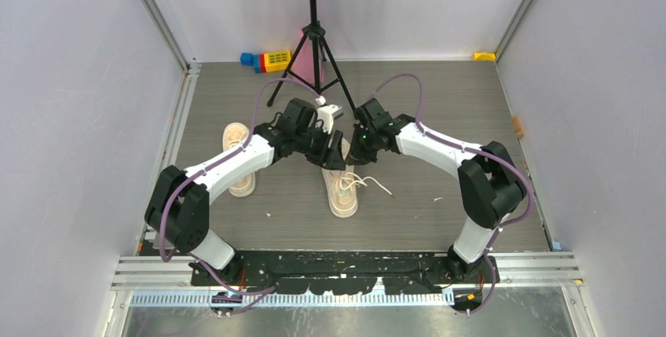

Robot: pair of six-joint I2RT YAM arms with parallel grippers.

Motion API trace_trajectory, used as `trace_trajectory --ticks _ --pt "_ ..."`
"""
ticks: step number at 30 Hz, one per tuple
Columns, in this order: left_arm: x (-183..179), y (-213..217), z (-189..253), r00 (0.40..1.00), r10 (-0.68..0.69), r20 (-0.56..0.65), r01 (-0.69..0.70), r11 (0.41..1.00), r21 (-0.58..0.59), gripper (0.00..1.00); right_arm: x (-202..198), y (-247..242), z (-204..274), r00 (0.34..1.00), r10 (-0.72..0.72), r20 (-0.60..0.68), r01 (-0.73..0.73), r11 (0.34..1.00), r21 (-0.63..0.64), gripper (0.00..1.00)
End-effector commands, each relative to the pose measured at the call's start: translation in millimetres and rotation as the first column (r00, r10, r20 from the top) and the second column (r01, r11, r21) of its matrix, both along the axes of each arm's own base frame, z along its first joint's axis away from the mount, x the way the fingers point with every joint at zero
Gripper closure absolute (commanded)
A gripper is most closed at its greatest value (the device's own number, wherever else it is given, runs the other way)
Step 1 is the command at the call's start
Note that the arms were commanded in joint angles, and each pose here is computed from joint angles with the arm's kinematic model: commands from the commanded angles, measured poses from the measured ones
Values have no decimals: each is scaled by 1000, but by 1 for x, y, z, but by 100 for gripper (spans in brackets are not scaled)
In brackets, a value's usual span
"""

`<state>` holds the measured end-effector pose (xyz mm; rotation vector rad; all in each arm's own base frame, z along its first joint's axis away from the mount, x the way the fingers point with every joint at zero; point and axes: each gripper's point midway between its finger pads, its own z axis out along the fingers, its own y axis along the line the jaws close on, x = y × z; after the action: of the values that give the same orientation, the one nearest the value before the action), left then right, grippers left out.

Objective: Tie the shoes

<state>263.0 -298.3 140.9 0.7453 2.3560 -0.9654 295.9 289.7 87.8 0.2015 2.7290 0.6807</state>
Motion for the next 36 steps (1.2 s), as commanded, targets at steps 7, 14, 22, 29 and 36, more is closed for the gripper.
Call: trace_trajectory --ticks 7,14,22,29,36 --pt "8 2 18 995 38 92 -35 999 -33 46 21 18 70 991 -3 133 -12 994 113 100" --pt "14 -11 33 992 72 101 -58 989 -139 41 21 27 103 986 11 169 -41 984 171 100" --pt "27 -22 32 989 133 67 -118 974 -193 63 19 27 116 983 10 184 -46 980 195 100" --pt "35 -5 23 972 225 66 -210 961 -180 100 21 1 123 970 -32 239 6 994 110 66" --pt "37 30 22 954 295 60 -280 941 -191 100 14 -53 117 942 -179 284 179 983 28 29"
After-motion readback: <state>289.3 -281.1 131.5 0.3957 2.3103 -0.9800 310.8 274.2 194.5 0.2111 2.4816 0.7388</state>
